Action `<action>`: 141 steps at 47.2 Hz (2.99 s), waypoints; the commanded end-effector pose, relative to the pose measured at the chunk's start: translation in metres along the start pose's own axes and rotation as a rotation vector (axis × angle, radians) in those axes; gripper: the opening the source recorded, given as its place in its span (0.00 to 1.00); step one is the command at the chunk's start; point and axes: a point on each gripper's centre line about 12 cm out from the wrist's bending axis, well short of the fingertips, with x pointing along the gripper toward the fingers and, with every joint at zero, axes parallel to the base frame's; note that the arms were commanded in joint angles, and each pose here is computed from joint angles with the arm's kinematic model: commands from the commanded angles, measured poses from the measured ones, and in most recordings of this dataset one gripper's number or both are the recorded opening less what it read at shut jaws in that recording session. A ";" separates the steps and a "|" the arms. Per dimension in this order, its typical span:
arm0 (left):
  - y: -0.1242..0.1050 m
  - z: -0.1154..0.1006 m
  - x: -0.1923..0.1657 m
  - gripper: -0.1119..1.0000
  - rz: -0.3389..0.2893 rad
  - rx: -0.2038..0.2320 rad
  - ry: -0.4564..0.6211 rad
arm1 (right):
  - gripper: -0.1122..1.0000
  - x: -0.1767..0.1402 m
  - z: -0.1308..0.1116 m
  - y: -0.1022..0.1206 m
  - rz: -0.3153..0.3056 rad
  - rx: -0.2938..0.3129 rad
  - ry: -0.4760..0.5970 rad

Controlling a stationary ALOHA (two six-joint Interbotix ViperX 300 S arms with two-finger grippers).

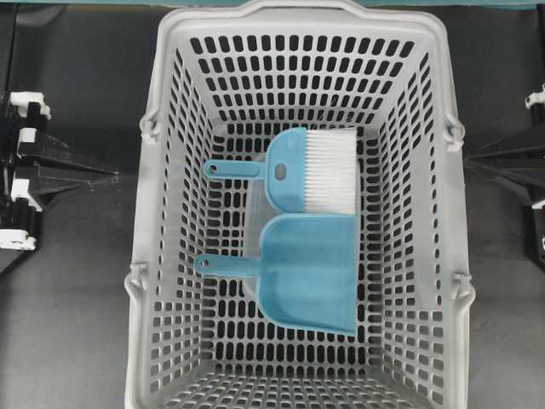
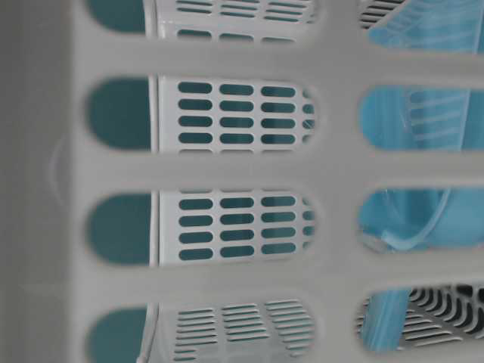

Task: Pick up the dustpan from the shopping basket with the left arm.
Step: 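Move the open left gripper over the blue dustpan handle in the basket, then lower the open left gripper around the blue dustpan handle, then close the left gripper on the dustpan handle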

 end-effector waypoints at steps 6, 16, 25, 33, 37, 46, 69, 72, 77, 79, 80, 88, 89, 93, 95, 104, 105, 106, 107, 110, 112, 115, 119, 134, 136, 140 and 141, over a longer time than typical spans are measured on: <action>-0.001 0.034 0.011 0.10 -0.009 0.009 0.040 | 0.10 0.001 0.004 0.001 0.001 0.026 -0.005; -0.005 0.060 0.035 0.10 -0.020 0.014 0.277 | 0.10 -0.002 0.005 0.001 0.001 0.066 0.015; -0.015 0.077 0.072 0.10 -0.048 0.028 0.482 | 0.10 -0.004 0.004 0.002 0.005 0.079 0.034; -0.019 0.084 0.107 0.10 -0.050 0.039 0.661 | 0.10 -0.004 0.003 0.003 0.011 0.079 0.042; -0.022 0.083 0.122 0.10 -0.054 0.044 0.728 | 0.10 -0.004 0.003 0.004 0.016 0.079 0.042; -0.027 0.074 0.157 0.10 -0.059 0.051 0.828 | 0.10 -0.004 0.003 0.004 0.021 0.079 0.042; -0.050 0.024 0.208 0.85 -0.090 0.071 1.047 | 0.10 -0.006 0.004 0.007 0.032 0.080 0.037; -0.051 0.013 0.212 0.91 -0.089 0.072 1.086 | 0.10 -0.006 0.004 0.007 0.033 0.080 0.037; -0.056 -0.004 0.217 0.91 -0.092 0.074 1.124 | 0.10 -0.006 0.004 0.008 0.038 0.081 0.039; -0.057 -0.011 0.219 0.91 -0.091 0.073 1.141 | 0.10 -0.006 0.003 0.008 0.039 0.081 0.040; -0.057 -0.014 0.220 0.91 -0.089 0.071 1.148 | 0.10 -0.006 0.003 0.008 0.041 0.081 0.040; -0.060 -0.042 0.223 0.91 -0.060 0.035 1.219 | 0.10 -0.006 0.003 0.009 0.047 0.081 0.040; -0.060 -0.045 0.223 0.91 -0.055 0.029 1.226 | 0.10 -0.006 0.003 0.009 0.045 0.081 0.039; -0.060 -0.052 0.223 0.91 -0.046 0.020 1.246 | 0.10 -0.007 0.004 0.009 0.045 0.081 0.036; -0.062 -0.055 0.222 0.91 -0.049 0.022 1.253 | 0.10 -0.007 0.003 0.009 0.047 0.081 0.037; -0.068 -0.068 0.215 0.91 -0.060 0.034 1.289 | 0.10 -0.007 0.003 0.009 0.045 0.081 0.037; -0.069 -0.070 0.215 0.91 -0.060 0.034 1.293 | 0.10 -0.007 0.003 0.009 0.047 0.081 0.037; -0.069 -0.072 0.214 0.91 -0.061 0.036 1.298 | 0.10 -0.007 0.003 0.009 0.045 0.081 0.037; -0.070 -0.074 0.213 0.91 -0.062 0.038 1.303 | 0.10 -0.007 0.003 0.009 0.047 0.081 0.037; -0.071 -0.082 0.211 0.91 -0.064 0.042 1.321 | 0.10 -0.007 0.003 0.009 0.045 0.081 0.037; -0.071 -0.087 0.211 0.91 -0.064 0.043 1.327 | 0.10 -0.007 0.003 0.009 0.045 0.081 0.037; -0.071 -0.092 0.211 0.91 -0.064 0.044 1.331 | 0.10 -0.007 0.003 0.009 0.047 0.081 0.039; -0.071 -0.096 0.212 0.90 -0.066 0.042 1.318 | 0.10 -0.007 0.003 0.010 0.048 0.081 0.039; -0.072 -0.100 0.208 0.56 -0.071 0.048 1.325 | 0.10 -0.007 0.003 0.011 0.057 0.083 0.039; -0.072 -0.100 0.208 0.42 -0.071 0.048 1.325 | 0.10 -0.007 0.002 0.012 0.059 0.086 0.041; -0.072 -0.096 0.209 0.37 -0.074 0.049 1.313 | 0.10 -0.007 0.002 0.012 0.059 0.096 0.041; -0.072 -0.094 0.210 0.37 -0.076 0.050 1.307 | 0.10 -0.007 0.002 0.012 0.060 0.099 0.042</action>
